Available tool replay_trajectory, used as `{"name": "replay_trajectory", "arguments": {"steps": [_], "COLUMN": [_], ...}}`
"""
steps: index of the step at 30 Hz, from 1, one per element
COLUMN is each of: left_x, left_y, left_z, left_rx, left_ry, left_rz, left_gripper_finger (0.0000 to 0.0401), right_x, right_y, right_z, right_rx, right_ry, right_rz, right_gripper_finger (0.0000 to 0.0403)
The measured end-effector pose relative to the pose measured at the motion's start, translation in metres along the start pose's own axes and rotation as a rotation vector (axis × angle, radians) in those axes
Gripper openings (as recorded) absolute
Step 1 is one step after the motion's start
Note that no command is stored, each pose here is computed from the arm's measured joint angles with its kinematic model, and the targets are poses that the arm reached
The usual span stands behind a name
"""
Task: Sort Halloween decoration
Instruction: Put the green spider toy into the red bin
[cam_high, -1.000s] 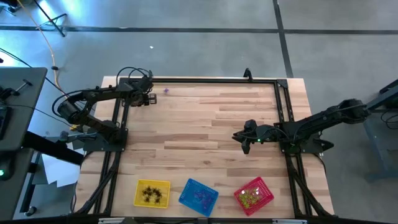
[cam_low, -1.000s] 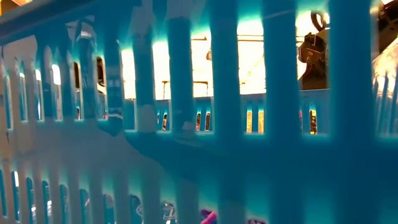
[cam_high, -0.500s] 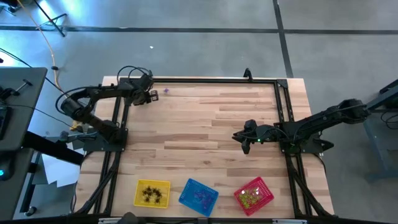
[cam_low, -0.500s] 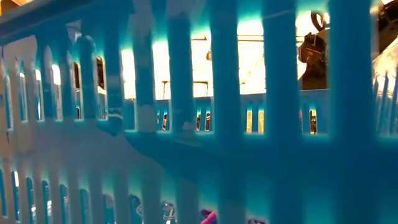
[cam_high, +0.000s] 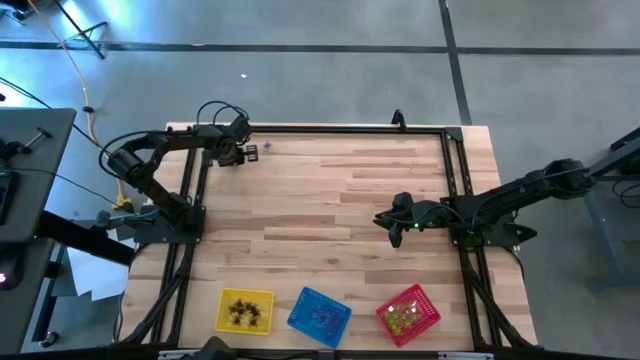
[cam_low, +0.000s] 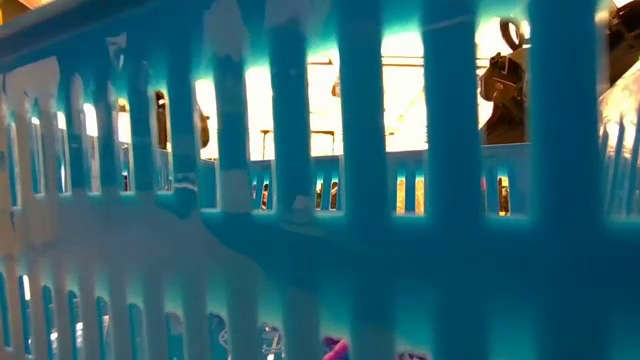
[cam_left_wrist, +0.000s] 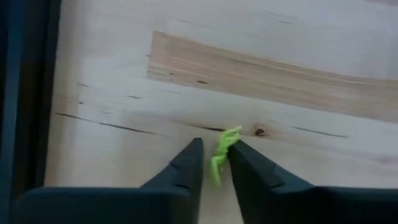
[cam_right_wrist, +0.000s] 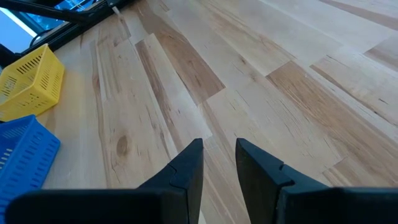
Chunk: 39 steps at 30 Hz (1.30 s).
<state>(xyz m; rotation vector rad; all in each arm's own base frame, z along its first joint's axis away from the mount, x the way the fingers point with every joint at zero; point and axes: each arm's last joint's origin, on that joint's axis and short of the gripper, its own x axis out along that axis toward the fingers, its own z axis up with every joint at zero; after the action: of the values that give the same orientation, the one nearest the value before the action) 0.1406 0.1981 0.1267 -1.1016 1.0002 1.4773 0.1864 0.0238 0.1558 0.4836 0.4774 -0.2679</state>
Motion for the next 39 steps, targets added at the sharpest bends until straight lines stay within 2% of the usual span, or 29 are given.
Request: {"name": "replay_trajectory", "arguments": {"steps": [3,5,16,19,25,29,32,39], "left_x": [0.0,0.0,-0.009,-0.02,-0.06,-0.088,-0.107,-0.154], "left_y": [0.0,0.001,-0.002,0.0,0.003,-0.004,-0.021,-0.074], "left_z": [0.0,-0.001,-0.009,-0.012,-0.016,-0.035,-0.059,-0.137], "left_rx": [0.01,0.02,0.117,0.15,0.218,0.259,0.345,0.598], "left_ry": [0.011,0.012,0.021,0.024,-0.114,-0.165,-0.196,-0.296], "left_rz": [-0.004,0.002,-0.025,-0.066,-0.185,-0.324,-0.483,-1.006], "left_gripper_finger": [0.0022,0.0007,0.0003,0.0002,0.0001,0.0001,0.0001,0.0001], "right_x": [0.0,0.0,0.0,0.0,0.0,0.0,0.0,0.0], "right_y": [0.0,0.0,0.0,0.0,0.0,0.0,0.0,0.0], "right_z": [0.0,0.0,0.0,0.0,0.0,0.0,0.0,0.0], "right_rx": [0.0,0.0,0.0,0.0,0.0,0.0,0.0,0.0], "right_ry": [0.0,0.001,0.0,0.0,0.0,0.0,0.0,0.0], "right_rz": [0.0,0.0,0.0,0.0,0.0,0.0,0.0,0.0], "right_gripper_finger": [0.0091,0.0091,0.0091,0.0091,0.0091,0.0091,0.0091,0.0091]}}
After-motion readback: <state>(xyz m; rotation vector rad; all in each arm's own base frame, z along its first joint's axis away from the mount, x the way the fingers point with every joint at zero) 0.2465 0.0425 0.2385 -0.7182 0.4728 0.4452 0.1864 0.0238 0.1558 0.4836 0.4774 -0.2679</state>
